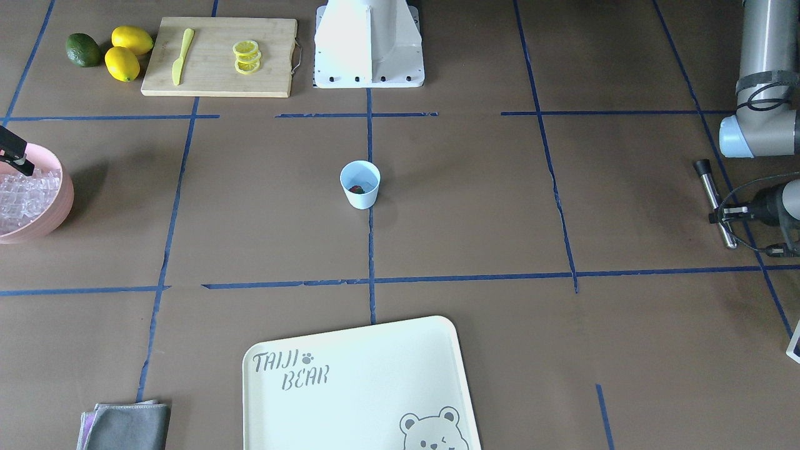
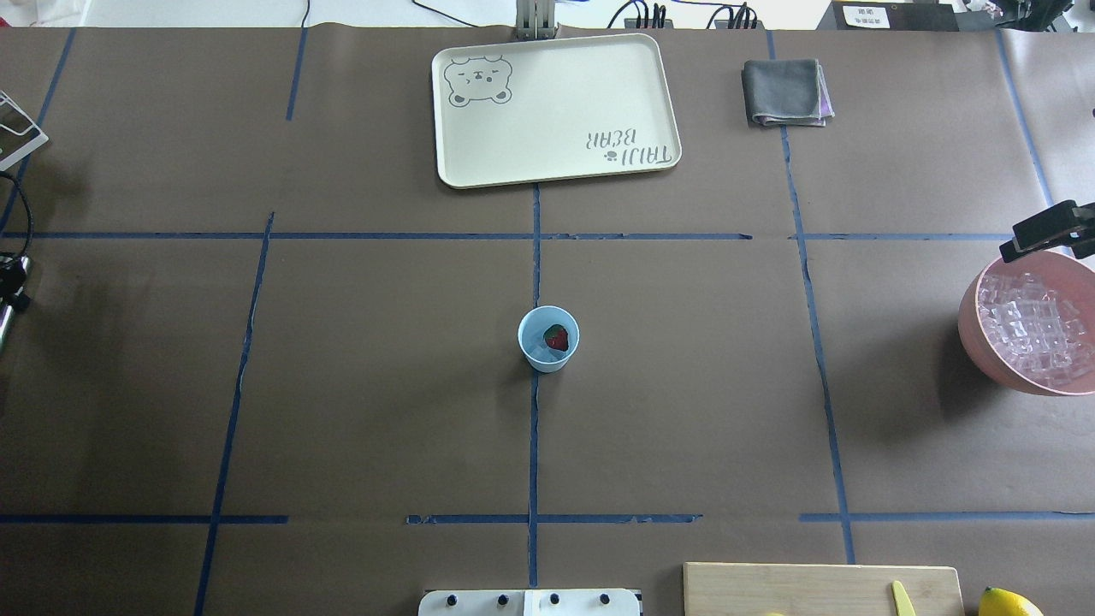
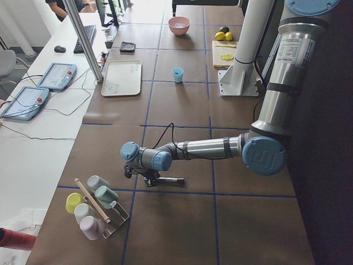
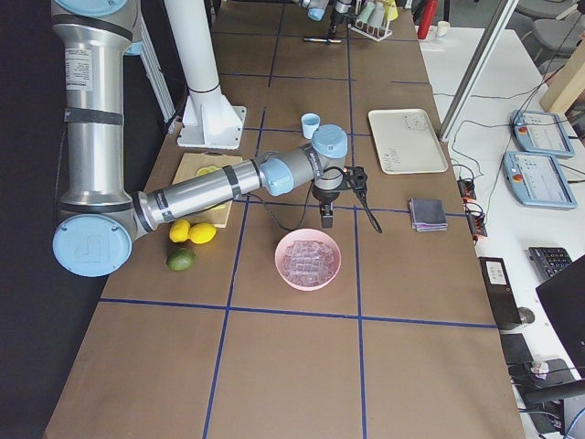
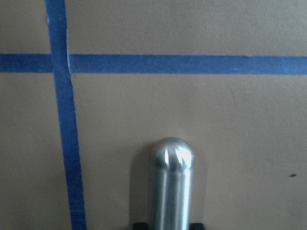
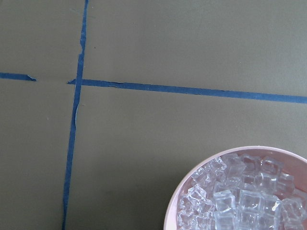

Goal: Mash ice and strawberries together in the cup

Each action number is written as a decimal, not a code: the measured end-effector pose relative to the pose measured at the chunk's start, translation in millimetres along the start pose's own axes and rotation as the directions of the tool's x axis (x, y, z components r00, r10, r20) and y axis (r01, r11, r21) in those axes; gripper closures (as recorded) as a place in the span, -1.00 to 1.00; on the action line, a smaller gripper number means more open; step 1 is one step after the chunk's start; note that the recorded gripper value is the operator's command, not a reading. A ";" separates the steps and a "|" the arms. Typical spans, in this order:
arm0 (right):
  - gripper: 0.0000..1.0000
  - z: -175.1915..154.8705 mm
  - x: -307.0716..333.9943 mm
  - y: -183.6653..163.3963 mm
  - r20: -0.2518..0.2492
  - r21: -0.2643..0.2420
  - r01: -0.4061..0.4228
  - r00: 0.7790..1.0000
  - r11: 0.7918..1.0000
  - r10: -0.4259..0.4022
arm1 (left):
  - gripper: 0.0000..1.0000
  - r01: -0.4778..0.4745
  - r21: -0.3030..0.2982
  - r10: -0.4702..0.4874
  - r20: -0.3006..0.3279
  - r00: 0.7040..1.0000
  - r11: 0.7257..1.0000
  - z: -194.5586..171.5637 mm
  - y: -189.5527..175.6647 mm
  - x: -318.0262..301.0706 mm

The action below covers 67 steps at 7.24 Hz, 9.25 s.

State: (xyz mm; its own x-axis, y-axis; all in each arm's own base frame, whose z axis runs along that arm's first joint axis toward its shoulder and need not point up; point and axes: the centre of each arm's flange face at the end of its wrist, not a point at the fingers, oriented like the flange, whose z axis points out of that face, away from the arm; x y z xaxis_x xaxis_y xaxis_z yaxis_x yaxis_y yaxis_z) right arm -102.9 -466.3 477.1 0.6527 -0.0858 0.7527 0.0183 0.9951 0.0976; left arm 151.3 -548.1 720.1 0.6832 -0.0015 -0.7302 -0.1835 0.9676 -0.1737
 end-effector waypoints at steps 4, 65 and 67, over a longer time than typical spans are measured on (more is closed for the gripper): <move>-0.99 -6.5 1.2 0.4 0.015 0.006 -0.006 1.000 1.000 0.006 | 1.00 -0.169 0.163 0.179 -0.046 0.983 0.972 -95.8 7.9 127.7; -0.99 -52.1 78.4 49.9 0.012 0.063 -0.096 0.995 0.993 0.095 | 0.97 0.067 -0.034 -0.057 0.242 0.969 0.997 -0.4 56.9 54.0; -0.99 -52.1 78.5 49.9 0.011 0.063 -0.096 0.995 0.993 0.095 | 0.83 0.072 -0.037 -0.061 0.245 0.968 0.997 2.0 55.5 51.7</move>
State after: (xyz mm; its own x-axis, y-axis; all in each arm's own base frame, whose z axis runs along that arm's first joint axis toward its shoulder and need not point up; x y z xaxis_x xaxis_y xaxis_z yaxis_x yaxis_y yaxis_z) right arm -11.4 -420.7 507.2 0.6427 0.0088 0.7660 -0.0918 0.9936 0.0657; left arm 177.9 -494.0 674.0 0.8454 0.0014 -0.5341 -0.1599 0.9548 -0.2506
